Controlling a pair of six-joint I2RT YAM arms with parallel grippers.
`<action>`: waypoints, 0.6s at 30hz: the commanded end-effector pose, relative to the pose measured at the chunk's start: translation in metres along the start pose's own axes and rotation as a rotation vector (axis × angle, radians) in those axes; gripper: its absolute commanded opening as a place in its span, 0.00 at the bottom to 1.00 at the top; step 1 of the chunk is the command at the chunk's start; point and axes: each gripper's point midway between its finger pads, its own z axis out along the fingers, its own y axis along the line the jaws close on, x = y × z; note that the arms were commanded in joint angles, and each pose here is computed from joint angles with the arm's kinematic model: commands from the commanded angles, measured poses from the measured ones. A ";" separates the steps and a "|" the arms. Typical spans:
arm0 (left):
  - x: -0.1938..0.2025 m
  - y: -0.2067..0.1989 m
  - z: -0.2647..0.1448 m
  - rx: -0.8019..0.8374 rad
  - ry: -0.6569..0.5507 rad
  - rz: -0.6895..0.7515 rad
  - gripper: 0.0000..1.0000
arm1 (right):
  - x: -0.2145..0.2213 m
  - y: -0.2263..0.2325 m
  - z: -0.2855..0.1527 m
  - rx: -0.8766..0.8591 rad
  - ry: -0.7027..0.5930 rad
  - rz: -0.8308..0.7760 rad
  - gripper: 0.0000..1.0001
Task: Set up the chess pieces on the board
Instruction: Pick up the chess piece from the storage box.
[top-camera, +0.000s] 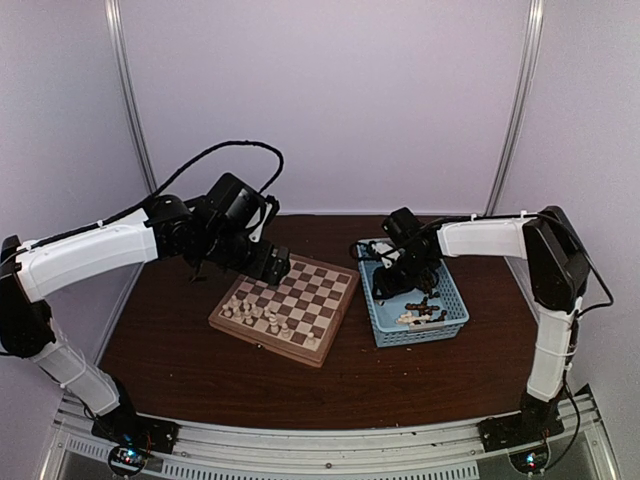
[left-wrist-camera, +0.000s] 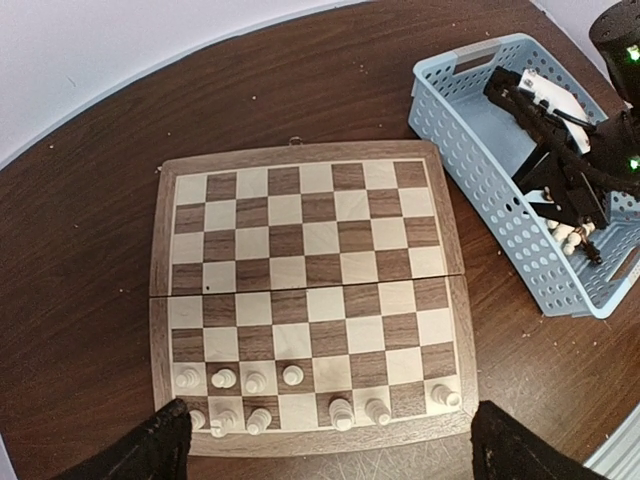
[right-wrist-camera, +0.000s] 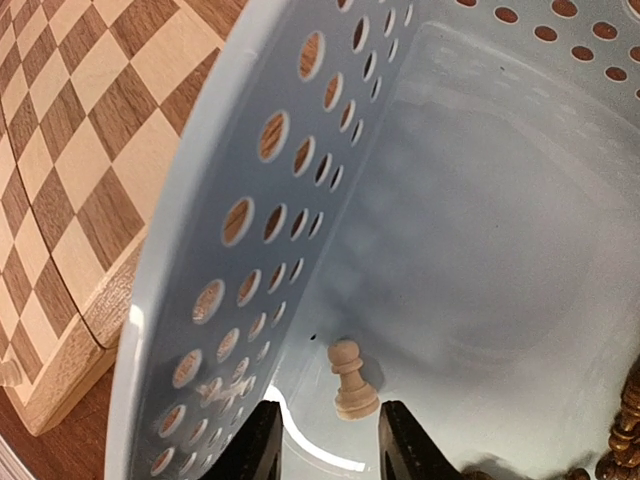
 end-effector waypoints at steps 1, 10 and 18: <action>-0.011 0.004 -0.012 0.001 -0.042 -0.025 0.98 | 0.003 -0.008 0.009 0.027 0.011 -0.052 0.36; -0.015 0.005 -0.016 -0.002 -0.049 -0.027 0.98 | 0.009 -0.020 0.030 0.080 0.038 -0.086 0.32; -0.014 0.007 -0.016 -0.014 -0.050 -0.027 0.98 | 0.014 -0.032 0.025 0.205 0.027 -0.197 0.18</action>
